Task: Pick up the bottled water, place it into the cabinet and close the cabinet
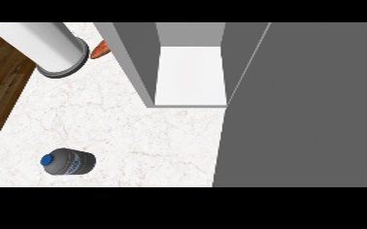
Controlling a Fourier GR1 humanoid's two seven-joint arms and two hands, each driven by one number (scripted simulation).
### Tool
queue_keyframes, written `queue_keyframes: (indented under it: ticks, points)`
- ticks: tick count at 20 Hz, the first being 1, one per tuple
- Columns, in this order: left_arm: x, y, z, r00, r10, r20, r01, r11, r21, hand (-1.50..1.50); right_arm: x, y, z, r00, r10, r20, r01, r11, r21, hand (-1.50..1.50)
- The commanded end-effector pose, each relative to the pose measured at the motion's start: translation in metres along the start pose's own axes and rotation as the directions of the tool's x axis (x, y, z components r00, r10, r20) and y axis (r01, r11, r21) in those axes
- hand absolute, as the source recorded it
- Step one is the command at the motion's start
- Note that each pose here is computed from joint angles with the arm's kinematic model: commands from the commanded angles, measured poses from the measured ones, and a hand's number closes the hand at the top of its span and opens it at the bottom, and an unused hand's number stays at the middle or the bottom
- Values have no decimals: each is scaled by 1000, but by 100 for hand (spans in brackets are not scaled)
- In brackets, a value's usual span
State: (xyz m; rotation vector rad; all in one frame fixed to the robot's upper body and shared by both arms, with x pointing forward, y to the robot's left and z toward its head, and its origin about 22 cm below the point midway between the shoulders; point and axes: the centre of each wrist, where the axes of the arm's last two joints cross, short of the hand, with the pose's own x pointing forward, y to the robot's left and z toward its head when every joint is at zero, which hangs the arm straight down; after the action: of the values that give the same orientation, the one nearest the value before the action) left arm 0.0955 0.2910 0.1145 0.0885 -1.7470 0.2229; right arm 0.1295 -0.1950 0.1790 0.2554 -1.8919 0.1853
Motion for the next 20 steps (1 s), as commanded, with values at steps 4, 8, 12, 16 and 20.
queue_keyframes:
  ticks: [4,8,12,16,20]
  points:
    - [-4,10,-12,1000,11,18,-12,999,36,-150,44,3,28,998,-8,58,7,1000,21,-150]
    - [-33,24,-16,1000,-9,-10,9,998,58,-150,38,6,29,998,-18,62,18,1000,5,-150]
    - [-55,34,-14,998,-46,-46,49,997,52,-150,30,8,21,997,11,71,-11,1000,-4,-150]
    - [-74,34,-30,997,-59,-45,62,997,54,-150,36,16,13,998,11,58,-11,1000,10,-150]
    - [-104,45,-38,997,-35,-67,39,998,46,-150,42,6,26,998,-12,62,11,1000,12,-150]
